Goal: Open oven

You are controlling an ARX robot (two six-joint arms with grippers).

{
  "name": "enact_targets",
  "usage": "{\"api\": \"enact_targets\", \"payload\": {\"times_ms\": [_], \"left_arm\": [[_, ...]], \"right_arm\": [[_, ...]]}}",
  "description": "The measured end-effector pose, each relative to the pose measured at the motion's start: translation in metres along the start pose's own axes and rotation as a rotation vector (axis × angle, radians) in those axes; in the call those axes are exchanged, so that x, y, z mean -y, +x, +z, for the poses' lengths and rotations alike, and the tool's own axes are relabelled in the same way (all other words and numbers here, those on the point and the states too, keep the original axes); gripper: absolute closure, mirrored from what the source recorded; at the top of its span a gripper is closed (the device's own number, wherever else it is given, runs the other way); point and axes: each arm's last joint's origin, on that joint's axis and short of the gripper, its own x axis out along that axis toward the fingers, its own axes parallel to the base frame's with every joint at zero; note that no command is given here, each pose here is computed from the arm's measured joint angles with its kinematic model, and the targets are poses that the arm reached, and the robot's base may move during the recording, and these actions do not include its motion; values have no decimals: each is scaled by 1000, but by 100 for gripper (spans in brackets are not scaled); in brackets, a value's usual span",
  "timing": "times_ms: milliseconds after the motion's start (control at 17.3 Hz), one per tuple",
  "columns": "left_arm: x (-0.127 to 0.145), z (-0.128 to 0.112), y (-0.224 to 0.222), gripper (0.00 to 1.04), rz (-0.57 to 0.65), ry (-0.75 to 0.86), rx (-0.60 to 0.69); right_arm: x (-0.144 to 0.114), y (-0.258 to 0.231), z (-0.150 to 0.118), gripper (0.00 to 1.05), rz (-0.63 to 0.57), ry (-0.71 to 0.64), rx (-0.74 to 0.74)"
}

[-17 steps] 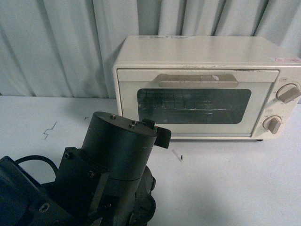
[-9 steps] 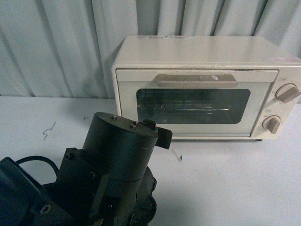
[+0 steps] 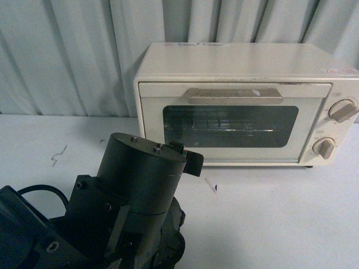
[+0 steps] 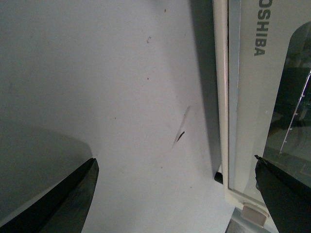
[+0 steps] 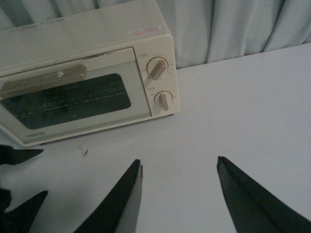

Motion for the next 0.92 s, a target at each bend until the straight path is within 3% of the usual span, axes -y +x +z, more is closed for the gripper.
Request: {"api": "enact_targets", "payload": {"times_ms": [58, 116, 173, 404, 924], "left_arm": [[0, 0, 0, 7, 0, 1, -2], [0, 0, 0, 7, 0, 0, -2], [0, 0, 0, 7, 0, 1, -2], [0, 0, 0, 7, 0, 0, -2], [0, 0, 0, 7, 0, 1, -2]], "right_arm": [[-13, 23, 13, 71, -6, -71, 7], [-35, 55, 35, 100, 17, -150, 42], [-54, 89, 45, 103, 13, -206, 33], [-121, 166, 30, 103, 65, -291, -53], [-141, 197, 22, 103, 70, -300, -72]]}}
